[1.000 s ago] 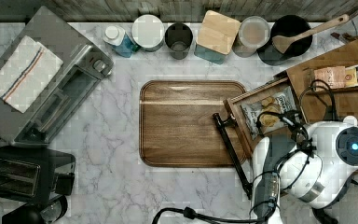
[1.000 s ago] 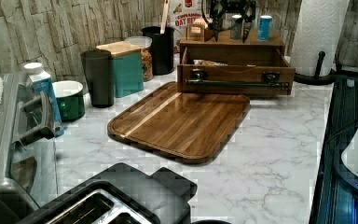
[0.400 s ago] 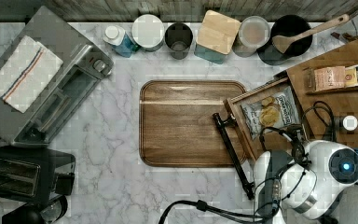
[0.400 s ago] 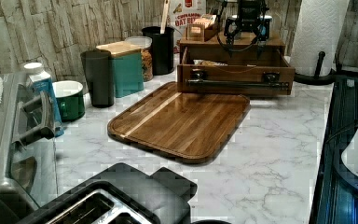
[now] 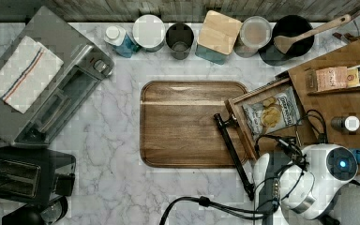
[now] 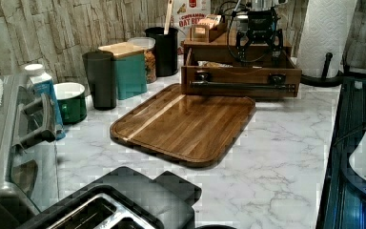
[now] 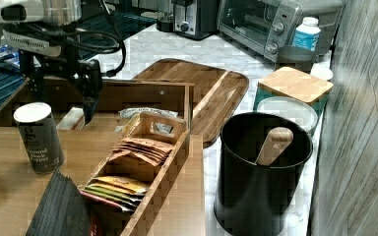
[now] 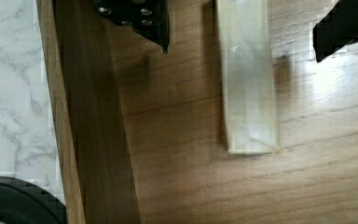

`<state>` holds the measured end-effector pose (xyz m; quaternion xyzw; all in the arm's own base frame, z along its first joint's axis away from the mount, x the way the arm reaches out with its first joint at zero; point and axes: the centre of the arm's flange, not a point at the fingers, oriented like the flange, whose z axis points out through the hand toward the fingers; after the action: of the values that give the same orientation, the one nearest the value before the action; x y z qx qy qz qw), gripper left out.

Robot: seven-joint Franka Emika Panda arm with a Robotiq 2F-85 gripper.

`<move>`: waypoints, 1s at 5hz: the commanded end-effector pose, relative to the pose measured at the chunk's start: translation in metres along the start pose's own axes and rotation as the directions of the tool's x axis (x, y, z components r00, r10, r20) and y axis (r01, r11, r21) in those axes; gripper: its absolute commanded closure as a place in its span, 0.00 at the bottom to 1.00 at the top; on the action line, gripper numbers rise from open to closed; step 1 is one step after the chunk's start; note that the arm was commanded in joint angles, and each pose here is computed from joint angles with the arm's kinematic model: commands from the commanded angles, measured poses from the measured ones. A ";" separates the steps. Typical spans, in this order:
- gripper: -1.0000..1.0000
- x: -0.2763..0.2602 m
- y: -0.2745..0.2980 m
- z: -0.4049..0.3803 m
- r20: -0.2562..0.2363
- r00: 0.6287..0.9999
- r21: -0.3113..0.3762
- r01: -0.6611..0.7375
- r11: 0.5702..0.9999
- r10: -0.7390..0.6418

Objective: Pick up the butter.

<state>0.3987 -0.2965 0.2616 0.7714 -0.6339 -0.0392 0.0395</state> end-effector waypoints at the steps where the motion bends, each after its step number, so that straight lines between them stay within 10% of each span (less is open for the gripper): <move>1: 0.00 0.027 0.028 0.024 -0.058 0.998 0.065 -0.015 0.998 0.019; 3: 0.00 0.032 0.029 0.039 -0.004 1.000 0.075 0.013 0.997 -0.013; 4: 1.00 0.028 0.023 0.049 -0.001 1.000 0.099 -0.005 0.995 0.005; 5: 1.00 0.030 0.020 0.054 0.044 0.999 0.117 0.010 0.993 -0.015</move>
<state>0.3784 -0.3334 0.2358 0.7564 -0.6540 0.0050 -0.0132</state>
